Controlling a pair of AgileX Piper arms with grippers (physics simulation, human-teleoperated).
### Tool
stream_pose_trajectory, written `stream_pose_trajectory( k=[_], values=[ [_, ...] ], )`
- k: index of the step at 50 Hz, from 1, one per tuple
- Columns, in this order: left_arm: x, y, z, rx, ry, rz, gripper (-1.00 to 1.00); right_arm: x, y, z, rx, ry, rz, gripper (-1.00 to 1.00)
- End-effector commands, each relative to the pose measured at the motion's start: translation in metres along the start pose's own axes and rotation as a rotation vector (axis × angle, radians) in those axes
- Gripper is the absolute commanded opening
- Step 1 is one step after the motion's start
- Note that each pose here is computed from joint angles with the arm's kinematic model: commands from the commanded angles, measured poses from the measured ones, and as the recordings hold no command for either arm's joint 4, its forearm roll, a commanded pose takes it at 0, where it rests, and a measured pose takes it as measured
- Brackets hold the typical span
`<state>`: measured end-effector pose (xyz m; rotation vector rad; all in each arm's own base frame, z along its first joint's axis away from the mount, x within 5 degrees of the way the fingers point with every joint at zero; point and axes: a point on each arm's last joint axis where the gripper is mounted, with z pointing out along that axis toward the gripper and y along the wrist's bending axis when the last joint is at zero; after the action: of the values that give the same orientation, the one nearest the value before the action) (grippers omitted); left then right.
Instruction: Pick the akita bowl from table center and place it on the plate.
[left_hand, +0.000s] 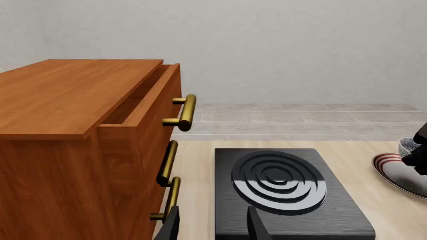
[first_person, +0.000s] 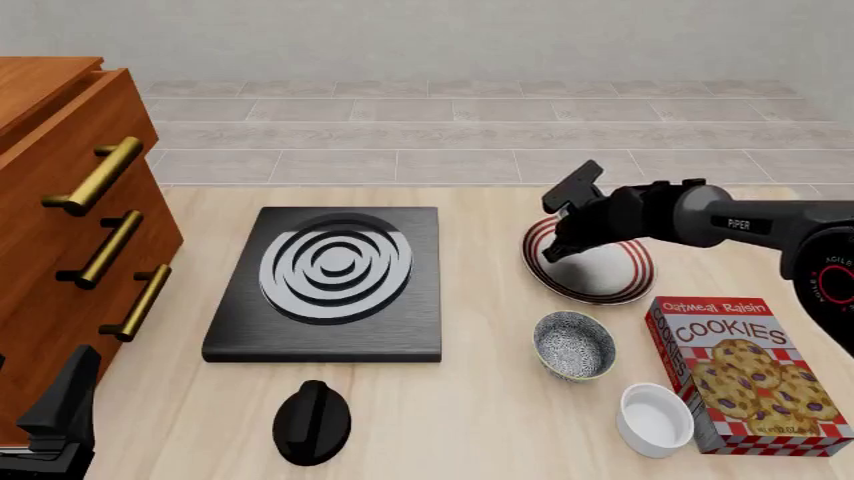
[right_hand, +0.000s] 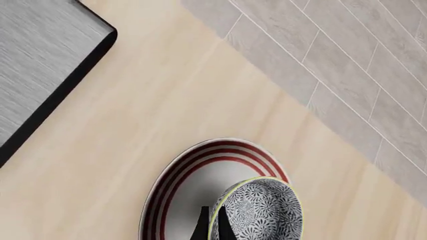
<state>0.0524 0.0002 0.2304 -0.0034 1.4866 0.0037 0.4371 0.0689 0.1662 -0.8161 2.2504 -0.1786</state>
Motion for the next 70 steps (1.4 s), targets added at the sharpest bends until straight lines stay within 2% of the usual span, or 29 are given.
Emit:
stream_pose_trajectory(
  k=[1, 31, 38, 39, 70],
  values=[
    [0.000, 0.000, 0.000, 0.000, 0.000, 0.000, 1.00, -0.005, 0.002, 0.000, 0.001, -0.010, 0.009, -1.00],
    [0.000, 0.000, 0.000, 0.000, 0.000, 0.000, 1.00, -0.005, 0.006, 0.002, 0.000, -0.020, 0.055, -1.00],
    [0.000, 0.000, 0.000, 0.000, 0.000, 0.000, 1.00, -0.005, 0.001, 0.004, 0.008, -0.022, 0.066, -1.00],
    [0.000, 0.000, 0.000, 0.000, 0.000, 0.000, 1.00, -0.005, 0.004, 0.003, 0.004, -0.023, 0.063, 1.00],
    [0.000, 0.000, 0.000, 0.000, 0.000, 0.000, 1.00, -0.007, 0.009, -0.003, 0.001, -0.035, 0.056, 1.00]
  ],
)
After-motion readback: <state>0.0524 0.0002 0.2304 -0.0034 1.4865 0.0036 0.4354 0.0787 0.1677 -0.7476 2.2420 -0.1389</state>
